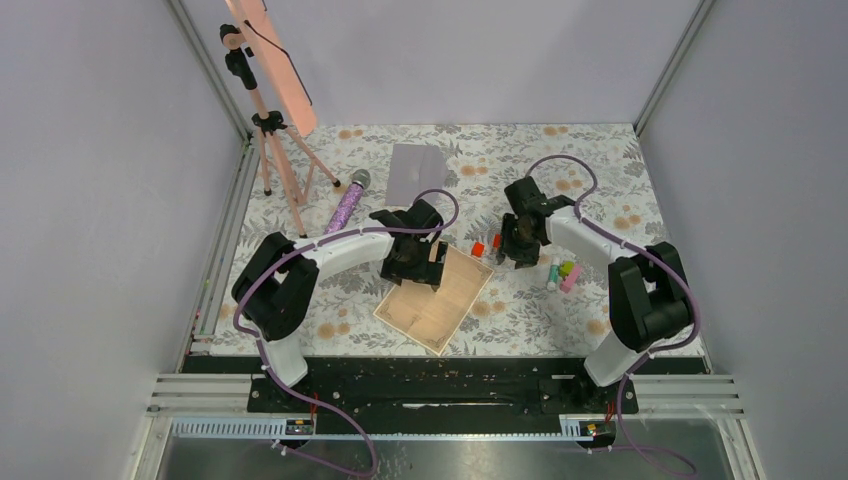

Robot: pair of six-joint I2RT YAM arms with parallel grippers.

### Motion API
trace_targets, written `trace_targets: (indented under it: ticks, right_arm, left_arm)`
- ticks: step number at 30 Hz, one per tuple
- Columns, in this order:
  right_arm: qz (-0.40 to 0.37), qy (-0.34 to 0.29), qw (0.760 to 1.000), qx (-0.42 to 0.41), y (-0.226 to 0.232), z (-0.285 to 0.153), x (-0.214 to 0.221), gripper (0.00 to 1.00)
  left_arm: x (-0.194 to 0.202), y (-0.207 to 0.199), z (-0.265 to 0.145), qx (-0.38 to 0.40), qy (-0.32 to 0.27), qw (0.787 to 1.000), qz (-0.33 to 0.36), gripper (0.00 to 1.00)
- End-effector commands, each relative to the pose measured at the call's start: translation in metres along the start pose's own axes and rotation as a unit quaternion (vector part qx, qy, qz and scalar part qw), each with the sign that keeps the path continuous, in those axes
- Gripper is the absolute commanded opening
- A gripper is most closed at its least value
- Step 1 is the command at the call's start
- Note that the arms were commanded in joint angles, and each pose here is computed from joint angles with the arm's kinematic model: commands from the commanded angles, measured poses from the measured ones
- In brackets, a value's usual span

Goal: Place the letter into the envelope and seal it
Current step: Adjust the letter at the center of the board.

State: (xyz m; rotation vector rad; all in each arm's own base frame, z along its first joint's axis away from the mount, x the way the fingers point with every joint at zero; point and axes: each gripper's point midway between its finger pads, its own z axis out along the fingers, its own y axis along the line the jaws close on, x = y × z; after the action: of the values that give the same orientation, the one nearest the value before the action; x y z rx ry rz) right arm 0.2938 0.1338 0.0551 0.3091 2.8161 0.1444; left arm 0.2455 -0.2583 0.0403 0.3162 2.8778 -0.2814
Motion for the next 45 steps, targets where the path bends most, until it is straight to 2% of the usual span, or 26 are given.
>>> trace_targets:
  ticks: [1, 4, 6, 10, 15, 18, 23, 28, 32, 36, 45]
  right_arm:
    - [-0.01, 0.033, 0.994, -0.107, 0.049, 0.003, 0.011, 0.55]
    - [-0.013, 0.045, 0.99, -0.134, 0.056, 0.006, 0.017, 0.68]
    - [0.004, 0.053, 0.991, -0.126, 0.052, 0.01, 0.023, 0.74]
    - [0.075, 0.081, 0.984, -0.141, 0.049, 0.018, 0.042, 0.77]
    - [0.169, 0.096, 0.958, -0.208, 0.058, 0.027, 0.064, 0.77]
    - [0.207, 0.09, 0.941, -0.253, 0.069, 0.032, 0.063, 0.74]
    - [0.228, 0.08, 0.927, -0.288, 0.078, 0.03, 0.053, 0.67]
    - [0.231, 0.066, 0.915, -0.323, 0.089, 0.023, 0.043, 0.54]
    - [0.229, 0.06, 0.918, -0.318, 0.087, 0.025, 0.041, 0.39]
    - [0.219, 0.057, 0.919, -0.323, 0.089, 0.026, 0.039, 0.28]
    - [0.207, 0.044, 0.93, -0.3, 0.09, 0.039, 0.025, 0.25]
  left_arm:
    - [-0.003, -0.004, -0.012, 0.019, -0.012, 1.0, 0.001, 0.9]
    - [0.011, -0.004, -0.008, 0.028, 0.012, 0.999, 0.009, 0.9]
    - [0.02, -0.002, -0.003, 0.029, 0.026, 0.999, 0.009, 0.9]
    - [0.027, 0.004, 0.013, 0.022, 0.035, 0.999, 0.006, 0.9]
    - [0.028, 0.006, 0.022, 0.02, 0.05, 0.999, -0.003, 0.9]
    - [0.026, 0.005, 0.02, 0.021, 0.047, 0.999, 0.003, 0.9]
    - [0.025, 0.007, 0.019, 0.018, 0.048, 0.999, 0.012, 0.9]
    - [0.023, 0.005, 0.019, 0.02, 0.046, 0.999, 0.012, 0.9]
    - [0.019, 0.003, 0.018, 0.022, 0.042, 0.999, 0.014, 0.9]
    - [0.014, 0.001, 0.016, 0.025, 0.036, 0.999, 0.015, 0.9]
    - [0.004, -0.007, 0.018, 0.034, 0.036, 0.998, 0.024, 0.9]
